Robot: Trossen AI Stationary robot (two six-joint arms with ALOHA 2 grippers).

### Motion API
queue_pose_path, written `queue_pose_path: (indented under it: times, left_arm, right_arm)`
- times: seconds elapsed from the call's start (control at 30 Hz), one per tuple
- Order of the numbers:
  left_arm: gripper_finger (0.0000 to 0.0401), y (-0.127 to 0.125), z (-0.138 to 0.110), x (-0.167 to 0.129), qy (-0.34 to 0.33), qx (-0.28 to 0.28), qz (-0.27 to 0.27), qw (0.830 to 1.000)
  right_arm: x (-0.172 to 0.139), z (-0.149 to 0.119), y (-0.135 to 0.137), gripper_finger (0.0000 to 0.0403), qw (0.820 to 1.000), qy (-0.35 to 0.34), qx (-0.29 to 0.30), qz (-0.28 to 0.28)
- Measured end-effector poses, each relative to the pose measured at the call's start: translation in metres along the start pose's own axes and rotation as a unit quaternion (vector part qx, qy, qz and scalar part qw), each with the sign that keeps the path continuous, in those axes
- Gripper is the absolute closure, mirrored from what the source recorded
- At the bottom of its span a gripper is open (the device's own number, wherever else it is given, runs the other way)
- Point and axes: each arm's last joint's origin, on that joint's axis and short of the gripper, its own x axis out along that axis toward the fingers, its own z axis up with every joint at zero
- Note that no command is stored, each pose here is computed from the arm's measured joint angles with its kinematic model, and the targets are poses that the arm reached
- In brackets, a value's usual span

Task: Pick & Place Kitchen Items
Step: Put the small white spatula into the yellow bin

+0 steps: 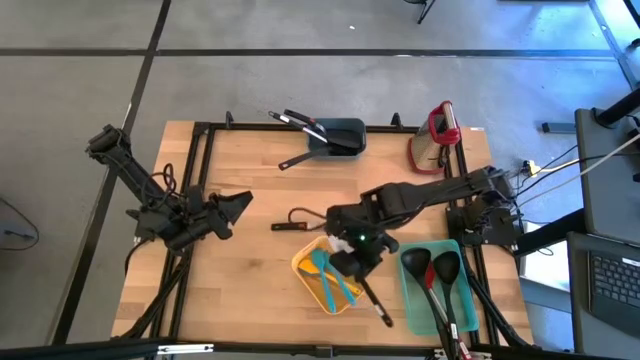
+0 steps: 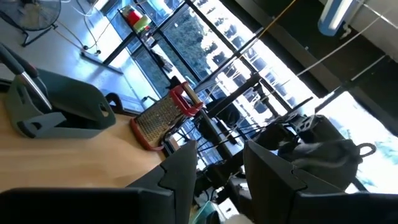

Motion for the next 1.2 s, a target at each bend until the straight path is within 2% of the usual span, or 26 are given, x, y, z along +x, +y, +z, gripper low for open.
queue_pose_path:
  times: [0.13, 0.27, 0.53, 0.87, 1.2]
  left_arm:
    - [0.0274, 0.001, -0.001, 0.000, 0.001, 0.011, 0.001, 1.000]
    - [0.0274, 0.001, -0.002, 0.000, 0.001, 0.017, 0.003, 1.000]
    - [0.0274, 0.002, -0.003, 0.000, 0.004, 0.021, 0.001, 1.000]
    - [0.0274, 0.001, -0.003, -0.002, 0.009, 0.021, -0.003, 1.000]
    - [0.0274, 0.002, -0.004, -0.002, 0.009, 0.029, -0.001, 1.000]
  right_arm:
    - [0.020, 0.008, -0.003, 0.0384, 0.999, 0.025, 0.015, -0.032]
    - [0.043, 0.019, 0.000, 0.0384, 0.999, 0.030, 0.002, -0.036]
    - [0.081, 0.044, -0.005, 0.0384, 0.997, -0.008, -0.001, -0.083]
    - [0.084, 0.070, -0.014, 0.0384, 0.994, 0.000, 0.063, -0.088]
    - [0.099, 0.084, -0.021, 0.0384, 0.992, 0.039, 0.077, -0.090]
